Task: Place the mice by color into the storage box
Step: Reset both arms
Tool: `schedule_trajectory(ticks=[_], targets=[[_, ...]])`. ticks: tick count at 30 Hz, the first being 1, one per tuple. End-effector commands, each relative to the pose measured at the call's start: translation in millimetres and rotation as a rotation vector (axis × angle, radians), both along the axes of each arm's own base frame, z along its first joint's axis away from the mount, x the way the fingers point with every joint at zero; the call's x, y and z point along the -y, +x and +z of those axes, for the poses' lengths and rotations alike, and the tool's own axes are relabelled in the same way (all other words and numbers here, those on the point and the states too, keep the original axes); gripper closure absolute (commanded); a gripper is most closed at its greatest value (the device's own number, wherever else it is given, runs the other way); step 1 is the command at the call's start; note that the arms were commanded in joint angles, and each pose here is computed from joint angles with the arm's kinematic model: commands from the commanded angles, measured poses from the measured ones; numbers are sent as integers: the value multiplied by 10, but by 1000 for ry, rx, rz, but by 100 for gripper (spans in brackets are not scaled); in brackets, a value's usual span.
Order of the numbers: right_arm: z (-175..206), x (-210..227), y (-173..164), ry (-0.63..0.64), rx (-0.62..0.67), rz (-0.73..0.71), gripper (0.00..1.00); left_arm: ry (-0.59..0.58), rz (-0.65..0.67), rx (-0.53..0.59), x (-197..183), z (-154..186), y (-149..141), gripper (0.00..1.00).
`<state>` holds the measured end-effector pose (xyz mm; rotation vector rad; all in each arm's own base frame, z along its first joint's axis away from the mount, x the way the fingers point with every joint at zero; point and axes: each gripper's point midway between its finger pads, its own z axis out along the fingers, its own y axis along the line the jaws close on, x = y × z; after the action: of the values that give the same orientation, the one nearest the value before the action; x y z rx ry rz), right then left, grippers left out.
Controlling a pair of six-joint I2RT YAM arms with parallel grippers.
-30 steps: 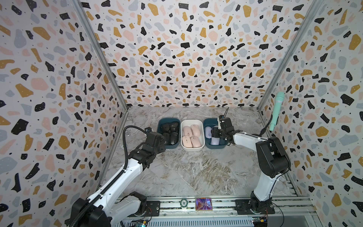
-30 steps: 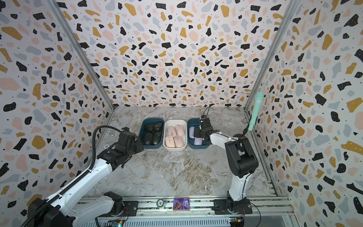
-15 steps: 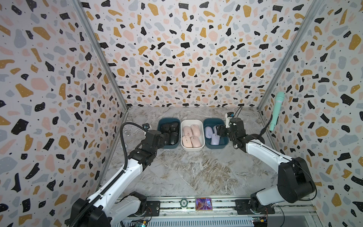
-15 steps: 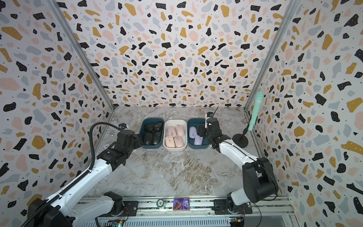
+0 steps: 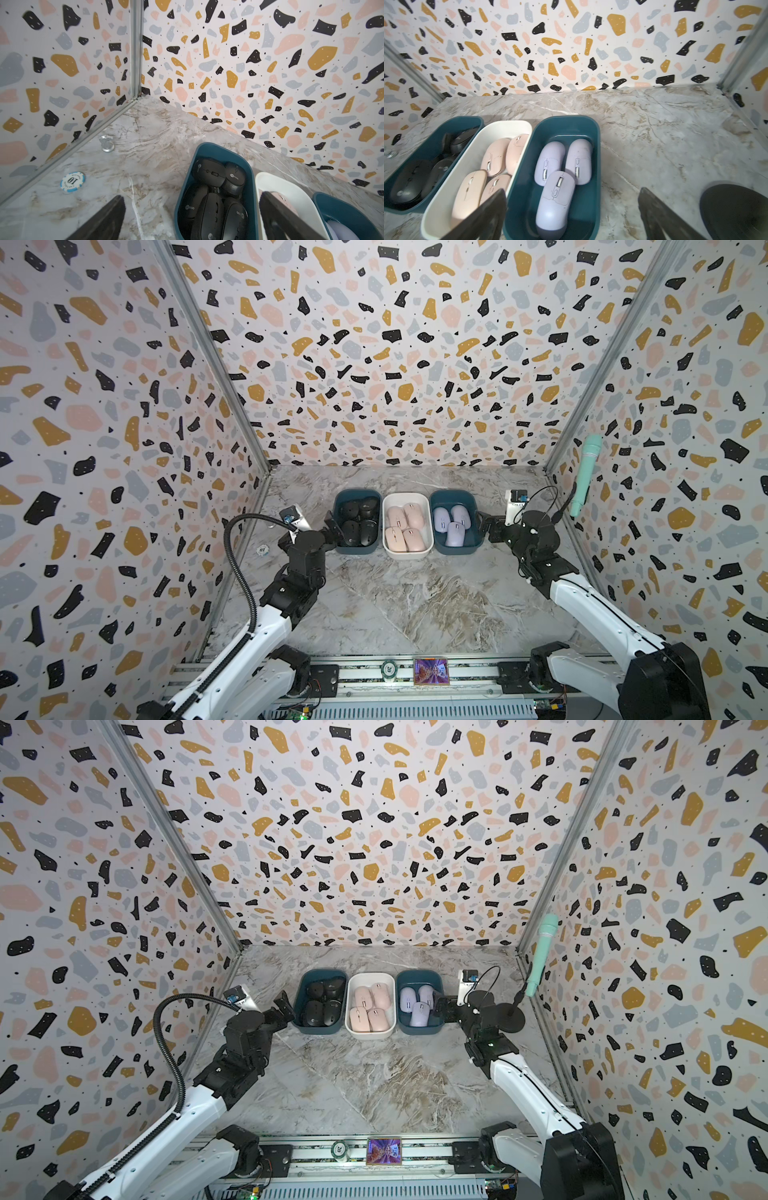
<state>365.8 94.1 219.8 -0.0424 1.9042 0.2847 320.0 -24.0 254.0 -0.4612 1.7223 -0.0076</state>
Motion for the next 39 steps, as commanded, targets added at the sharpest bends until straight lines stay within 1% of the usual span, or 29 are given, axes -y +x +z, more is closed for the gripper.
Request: schedule_trajectory(ticks=[1,2,4,6,8,9,11,14,17,19,22,26,28,32,34,39], targets=[[-104,295,27,-29,0,-147,1,101,195,31,-322,215,-57,0],[-150,408,35,-45,-4,-208,1,137,232,18,-382,189,-75,0],[-280,648,29,-85,-13,-328,1,228,261,-27,-435,114,-79,0],[-384,799,31,-124,-25,-390,1,267,293,-53,-488,28,-102,0],[-464,935,31,-165,-28,-446,1,305,330,-50,-547,-60,-135,1],[-489,988,18,-192,-15,-467,0,310,350,-26,-574,-68,-147,0],[-501,1052,-19,-231,28,-489,0,340,361,-21,-611,-157,-164,0],[-524,1106,-92,-269,103,-492,1,364,367,-18,-657,-280,-163,1],[-572,1171,-153,-258,143,-505,1,386,354,-20,-690,-434,-158,0],[-614,1178,-160,-260,156,-497,1,374,342,-3,-707,-532,-148,0],[-685,1200,-146,-272,146,-507,1,352,284,18,-655,-685,-77,1],[-696,1188,-182,-247,199,-502,1,375,265,21,-638,-852,-42,1],[-716,1154,-188,-237,212,-482,1,370,256,37,-647,-914,-49,1],[-729,1100,-217,-229,256,-444,1,372,226,26,-630,-1025,-11,0],[-773,1053,-192,-238,252,-414,1,369,221,35,-633,-1035,1,0],[-825,855,-100,-268,256,-291,1,351,156,31,-616,-1082,66,1]])
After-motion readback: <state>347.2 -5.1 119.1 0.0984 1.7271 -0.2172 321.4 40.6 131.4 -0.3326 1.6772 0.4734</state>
